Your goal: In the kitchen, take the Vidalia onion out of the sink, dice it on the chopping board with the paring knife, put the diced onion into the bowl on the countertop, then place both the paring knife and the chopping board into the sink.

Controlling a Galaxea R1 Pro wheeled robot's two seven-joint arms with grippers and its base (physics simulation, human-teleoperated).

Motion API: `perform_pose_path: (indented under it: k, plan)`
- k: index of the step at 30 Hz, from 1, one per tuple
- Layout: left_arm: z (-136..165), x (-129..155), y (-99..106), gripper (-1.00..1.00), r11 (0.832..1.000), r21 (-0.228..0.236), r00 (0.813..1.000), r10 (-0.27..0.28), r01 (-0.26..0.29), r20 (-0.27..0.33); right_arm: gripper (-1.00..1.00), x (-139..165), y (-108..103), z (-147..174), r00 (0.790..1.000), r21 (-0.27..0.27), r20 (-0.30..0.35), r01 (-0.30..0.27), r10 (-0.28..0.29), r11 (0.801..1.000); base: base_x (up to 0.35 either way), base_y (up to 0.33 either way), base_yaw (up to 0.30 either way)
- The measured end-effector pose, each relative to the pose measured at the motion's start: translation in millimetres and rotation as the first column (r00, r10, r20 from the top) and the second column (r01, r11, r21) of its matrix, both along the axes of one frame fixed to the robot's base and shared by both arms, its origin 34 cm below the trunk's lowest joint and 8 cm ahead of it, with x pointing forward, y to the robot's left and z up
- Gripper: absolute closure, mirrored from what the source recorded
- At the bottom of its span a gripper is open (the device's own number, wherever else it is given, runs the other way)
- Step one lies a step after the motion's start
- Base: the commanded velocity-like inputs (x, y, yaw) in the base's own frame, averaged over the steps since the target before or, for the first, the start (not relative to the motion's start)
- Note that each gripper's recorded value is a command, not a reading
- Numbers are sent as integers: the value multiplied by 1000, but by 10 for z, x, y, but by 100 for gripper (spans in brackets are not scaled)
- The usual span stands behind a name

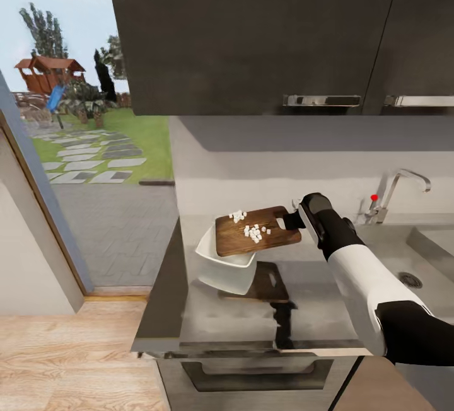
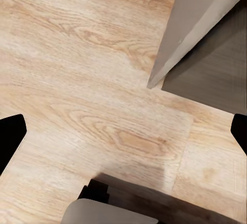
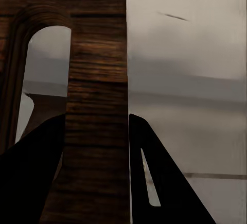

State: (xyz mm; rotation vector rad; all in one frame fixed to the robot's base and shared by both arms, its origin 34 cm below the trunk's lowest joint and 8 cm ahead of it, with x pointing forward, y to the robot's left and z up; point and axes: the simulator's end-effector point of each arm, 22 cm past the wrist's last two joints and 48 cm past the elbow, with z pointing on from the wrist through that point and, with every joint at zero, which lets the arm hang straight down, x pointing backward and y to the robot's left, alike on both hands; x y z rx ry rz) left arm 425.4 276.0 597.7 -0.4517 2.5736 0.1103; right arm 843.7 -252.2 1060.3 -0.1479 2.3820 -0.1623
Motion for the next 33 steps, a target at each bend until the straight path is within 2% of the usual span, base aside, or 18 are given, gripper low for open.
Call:
perform_pose_path:
  k: [18, 28, 33]
  plan:
    - [0, 0, -1, -100, 1000, -1, 1000, 0, 0, 0, 100, 2, -28, 8, 1000, -5, 2, 4, -4, 1000, 0, 18, 0]
    - [-1, 0, -1, -100, 1000, 0, 1000, 0, 0, 0, 100, 5, -132, 27, 1000, -62, 6, 13, -13, 998, 0, 0, 0]
    - [0, 0, -1, -100, 1000, 0, 1000, 0, 0, 0, 100, 7, -123, 32, 1000, -60, 7, 12, -12, 998, 0, 0, 0]
